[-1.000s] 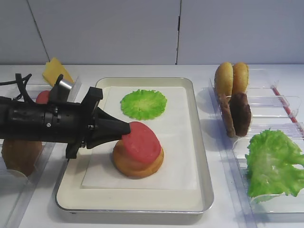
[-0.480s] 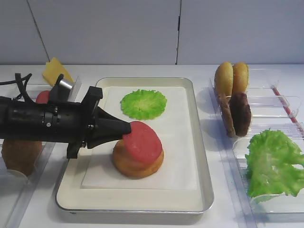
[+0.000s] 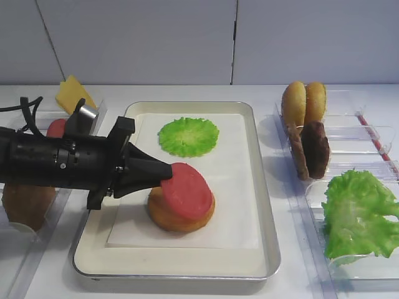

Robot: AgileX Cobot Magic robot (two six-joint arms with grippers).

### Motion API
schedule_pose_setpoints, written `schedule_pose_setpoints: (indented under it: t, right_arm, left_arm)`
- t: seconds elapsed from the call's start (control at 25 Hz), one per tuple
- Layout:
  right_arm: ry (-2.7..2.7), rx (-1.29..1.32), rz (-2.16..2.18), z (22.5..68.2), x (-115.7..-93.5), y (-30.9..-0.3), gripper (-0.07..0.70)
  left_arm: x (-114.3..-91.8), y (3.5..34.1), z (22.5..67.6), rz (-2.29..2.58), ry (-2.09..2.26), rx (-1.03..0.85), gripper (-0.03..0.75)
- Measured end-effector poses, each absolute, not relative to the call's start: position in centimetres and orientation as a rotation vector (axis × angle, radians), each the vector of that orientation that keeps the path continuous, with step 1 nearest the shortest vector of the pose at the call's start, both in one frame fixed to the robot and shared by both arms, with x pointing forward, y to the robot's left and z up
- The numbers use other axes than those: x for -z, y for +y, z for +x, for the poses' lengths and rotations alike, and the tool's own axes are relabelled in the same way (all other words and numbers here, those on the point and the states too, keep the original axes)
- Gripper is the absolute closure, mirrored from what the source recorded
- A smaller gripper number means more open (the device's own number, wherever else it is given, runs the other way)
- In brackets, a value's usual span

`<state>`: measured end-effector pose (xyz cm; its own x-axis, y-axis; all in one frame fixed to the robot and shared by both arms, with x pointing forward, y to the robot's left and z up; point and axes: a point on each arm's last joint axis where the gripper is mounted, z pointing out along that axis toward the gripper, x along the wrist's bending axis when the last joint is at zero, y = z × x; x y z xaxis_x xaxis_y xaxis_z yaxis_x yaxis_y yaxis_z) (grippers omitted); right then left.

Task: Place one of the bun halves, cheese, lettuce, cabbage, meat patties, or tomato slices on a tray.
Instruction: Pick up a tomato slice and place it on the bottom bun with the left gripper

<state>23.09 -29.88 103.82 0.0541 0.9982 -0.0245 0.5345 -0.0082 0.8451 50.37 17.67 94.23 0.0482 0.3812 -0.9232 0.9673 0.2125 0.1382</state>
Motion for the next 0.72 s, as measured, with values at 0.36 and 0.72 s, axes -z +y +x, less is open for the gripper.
schedule_pose_setpoints:
  t: [0.36,0.72]
  right_arm:
    - [1.565,-0.836,1.63,23.09,-103.82,-29.88,0.376]
    - [1.565,-0.836,1.63,23.09,-103.82,-29.88,0.376]
  left_arm:
    - [-94.25,17.66,50.35,1.335,1.505,0.758,0.552]
    - [-94.41,17.57,50.25,1.332,1.488,0.778,0.54]
